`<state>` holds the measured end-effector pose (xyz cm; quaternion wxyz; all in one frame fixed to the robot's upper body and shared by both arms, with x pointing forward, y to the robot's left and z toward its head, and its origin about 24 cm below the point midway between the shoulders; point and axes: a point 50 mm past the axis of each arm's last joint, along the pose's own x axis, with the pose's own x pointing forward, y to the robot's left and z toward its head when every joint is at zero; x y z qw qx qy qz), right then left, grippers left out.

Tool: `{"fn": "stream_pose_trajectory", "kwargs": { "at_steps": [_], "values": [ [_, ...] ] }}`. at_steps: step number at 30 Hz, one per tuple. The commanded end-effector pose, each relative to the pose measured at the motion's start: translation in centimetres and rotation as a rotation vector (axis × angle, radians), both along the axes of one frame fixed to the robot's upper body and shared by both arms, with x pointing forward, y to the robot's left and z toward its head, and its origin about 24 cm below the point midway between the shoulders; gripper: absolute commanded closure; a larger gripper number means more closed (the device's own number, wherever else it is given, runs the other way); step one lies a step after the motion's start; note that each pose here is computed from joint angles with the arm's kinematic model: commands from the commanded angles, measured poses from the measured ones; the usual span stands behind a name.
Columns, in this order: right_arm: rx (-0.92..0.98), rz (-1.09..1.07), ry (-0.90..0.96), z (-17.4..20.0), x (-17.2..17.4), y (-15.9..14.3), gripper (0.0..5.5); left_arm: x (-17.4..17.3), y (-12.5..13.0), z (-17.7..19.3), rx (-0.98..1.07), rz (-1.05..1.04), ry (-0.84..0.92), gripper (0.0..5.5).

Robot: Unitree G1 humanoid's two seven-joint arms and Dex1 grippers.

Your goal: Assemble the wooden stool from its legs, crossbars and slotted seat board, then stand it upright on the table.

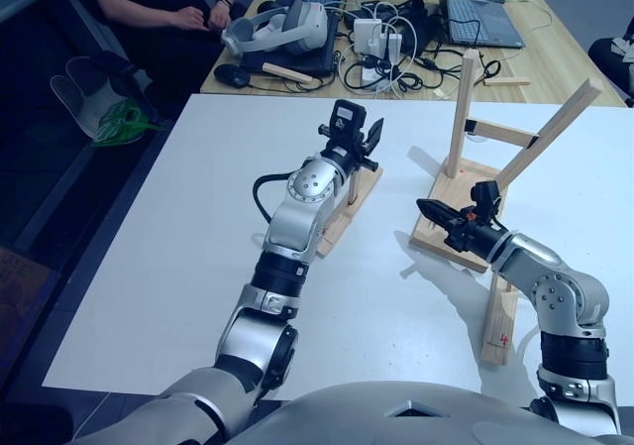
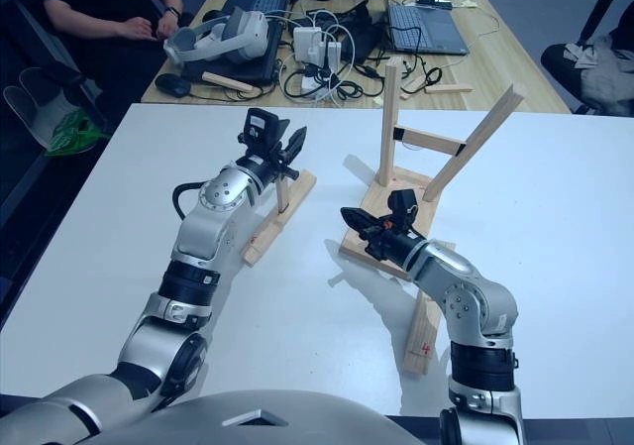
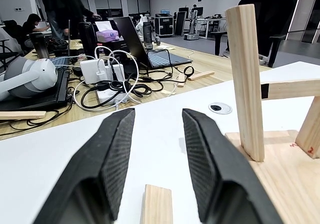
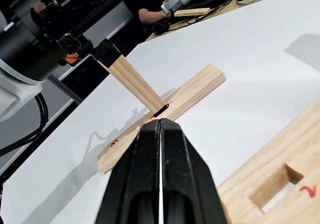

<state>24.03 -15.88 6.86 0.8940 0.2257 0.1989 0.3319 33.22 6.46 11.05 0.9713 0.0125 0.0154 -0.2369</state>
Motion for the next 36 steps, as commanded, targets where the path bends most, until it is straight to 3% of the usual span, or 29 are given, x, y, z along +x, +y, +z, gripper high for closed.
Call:
{"fn": "stream_pose_trajectory", "kwargs": {
  "at_steps": [1,4,7,10,13,22,27,34,36],
  "values": [
    [0.011,-0.008,-0.008,0.2,0.4,-0.1,5.5,0.3,1.0,1.2,-0.069,0.055,0.034,3.77],
    [0.018,-0.013,-0.006,0.1,0.5,-0.1,5.5,0.9,1.8,6.6,-0.178,0.085,-0.08,3.77],
    [0.017,-0.012,-0.005,0.0,0.6,-0.1,5.5,0.8,3.6,8.2,-0.147,0.14,-0.087,3.77],
    [0.017,-0.015,-0.007,0.0,0.5,0.0,5.5,0.1,6.5,5.0,-0.008,0.229,0.06,3.77],
    [0.023,-0.021,-0.008,0.0,0.4,0.0,5.5,-2.1,7.6,0.2,0.174,0.163,0.232,3.77],
    [0.035,-0.03,-0.004,-0.1,0.5,-0.1,5.5,-4.9,0.9,-2.1,0.149,-0.127,0.261,3.77],
    [0.04,-0.032,-0.003,-0.1,0.7,-0.1,5.5,-6.6,-2.8,-3.9,0.32,-0.356,0.277,3.77],
    [0.078,-0.062,-0.025,0.2,0.9,0.0,5.5,-3.4,-1.0,-2.4,0.416,-0.236,0.186,3.77],
    [0.055,0.063,-0.004,0.4,-1.1,0.0,5.5,-1.7,-0.1,-1.4,0.407,-0.183,0.16,3.77]
  ]
}}
